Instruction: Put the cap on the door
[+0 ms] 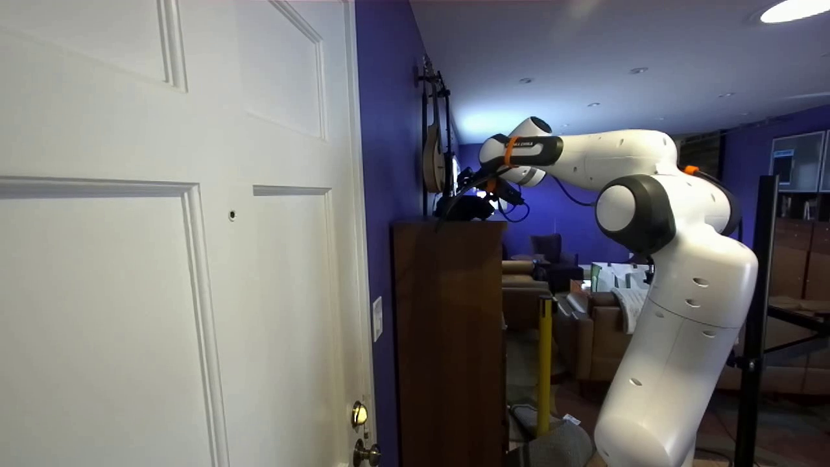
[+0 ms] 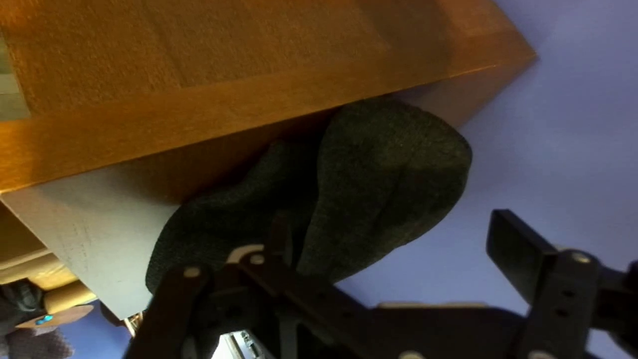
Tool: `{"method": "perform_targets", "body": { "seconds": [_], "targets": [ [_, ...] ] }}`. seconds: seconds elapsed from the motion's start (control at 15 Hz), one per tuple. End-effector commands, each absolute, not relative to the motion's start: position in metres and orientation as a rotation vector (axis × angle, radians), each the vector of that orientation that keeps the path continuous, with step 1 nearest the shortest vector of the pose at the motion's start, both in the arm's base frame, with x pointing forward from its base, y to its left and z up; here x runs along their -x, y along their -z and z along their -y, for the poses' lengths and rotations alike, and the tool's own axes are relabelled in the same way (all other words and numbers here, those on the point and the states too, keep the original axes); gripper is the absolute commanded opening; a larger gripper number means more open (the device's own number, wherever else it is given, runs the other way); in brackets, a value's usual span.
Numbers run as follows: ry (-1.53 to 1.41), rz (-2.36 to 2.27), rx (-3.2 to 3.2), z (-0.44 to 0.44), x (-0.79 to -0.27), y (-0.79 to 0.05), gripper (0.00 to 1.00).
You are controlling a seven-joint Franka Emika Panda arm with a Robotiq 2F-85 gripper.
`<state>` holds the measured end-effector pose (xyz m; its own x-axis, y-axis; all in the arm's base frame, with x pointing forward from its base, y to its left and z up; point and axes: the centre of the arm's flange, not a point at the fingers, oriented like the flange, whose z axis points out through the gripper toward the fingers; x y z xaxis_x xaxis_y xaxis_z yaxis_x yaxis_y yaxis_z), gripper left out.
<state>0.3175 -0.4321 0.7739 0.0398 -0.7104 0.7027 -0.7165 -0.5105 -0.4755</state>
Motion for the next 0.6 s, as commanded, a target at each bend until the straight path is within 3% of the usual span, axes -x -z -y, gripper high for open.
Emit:
{"method": "perform_targets", "body": {
  "seconds": [0.0,0.53],
  "targets": [
    [-1.539,1.696,-2.156,0.452,-0.317,-0.784,1.0],
    [-1.546,1.699,-2.201,0.486,-0.318,-0.787,1.0]
  ]
}}
